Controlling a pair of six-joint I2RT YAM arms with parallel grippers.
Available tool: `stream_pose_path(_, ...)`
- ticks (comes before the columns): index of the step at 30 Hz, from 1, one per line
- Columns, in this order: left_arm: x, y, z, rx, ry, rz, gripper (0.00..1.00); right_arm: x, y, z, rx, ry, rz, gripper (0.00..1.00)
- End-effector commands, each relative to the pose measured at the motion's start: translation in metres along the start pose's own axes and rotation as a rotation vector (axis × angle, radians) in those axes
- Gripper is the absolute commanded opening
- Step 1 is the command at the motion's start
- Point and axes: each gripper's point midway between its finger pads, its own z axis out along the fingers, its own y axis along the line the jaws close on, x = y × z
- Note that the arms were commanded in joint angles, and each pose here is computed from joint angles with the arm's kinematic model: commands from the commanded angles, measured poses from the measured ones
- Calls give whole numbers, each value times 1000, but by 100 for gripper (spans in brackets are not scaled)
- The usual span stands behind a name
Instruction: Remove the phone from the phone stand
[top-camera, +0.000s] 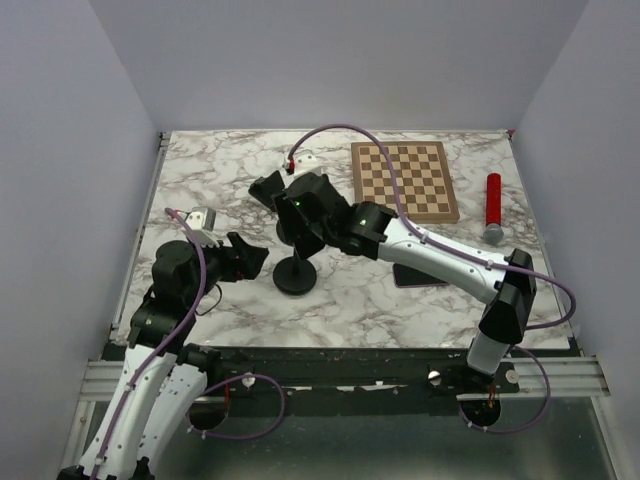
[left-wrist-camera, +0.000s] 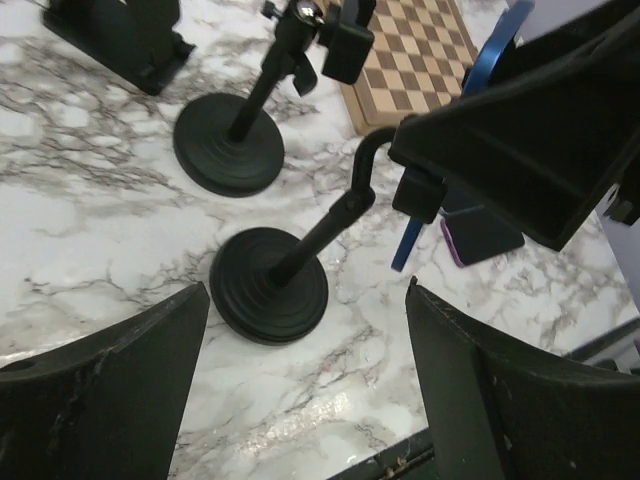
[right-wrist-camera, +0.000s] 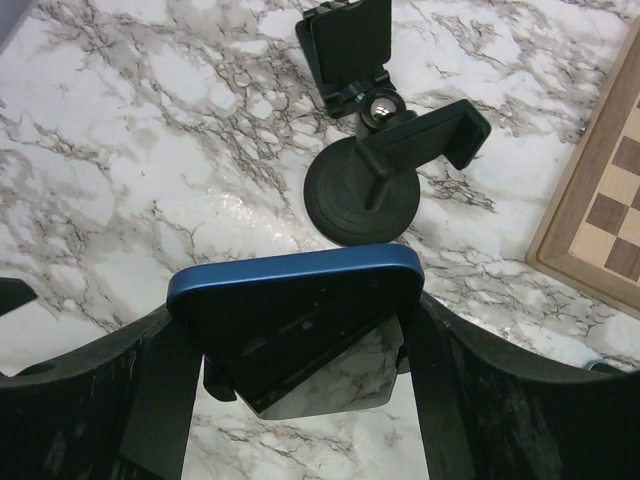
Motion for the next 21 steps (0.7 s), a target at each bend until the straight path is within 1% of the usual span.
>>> stream_pose_path(1, 15, -40, 18, 253, 116, 1, 87, -12, 14, -7, -217, 3, 93, 1)
stream_pose_path(3, 14, -47, 25, 298, 139, 5, 88, -14, 12, -6, -237, 9, 100, 0)
stream_pose_path(4, 12, -49, 29, 306, 149, 8, 91, -14, 12, -6, -249, 14, 103, 1)
stream_pose_path(5, 10, -50, 33, 309, 157, 10, 98, -14, 13, -6, -262, 16, 110, 1)
stream_pose_path(9, -1, -59, 47, 339, 173, 25, 98, -16, 15, -5, -293, 19, 134, 1)
stream_pose_path(10, -2, -61, 50, 344, 179, 29, 96, -17, 15, -4, -295, 20, 140, 1)
stream_pose_path(12, -2, -63, 56, 340, 185, 45, 86, -18, 15, -4, -302, 21, 152, 1)
stream_pose_path(15, -4, -60, 62, 315, 166, 65, 64, -19, 14, -3, -307, 24, 164, 1)
stream_pose_path(16, -4, -61, 63, 316, 163, 74, 60, -19, 15, -3, -309, 25, 166, 0)
stream_pose_path(17, -5, -61, 64, 310, 163, 80, 58, -18, 15, -3, -312, 27, 167, 0)
stream_pose_path(21, -2, -61, 68, 288, 175, 92, 54, -22, 17, -5, -324, 21, 179, 1)
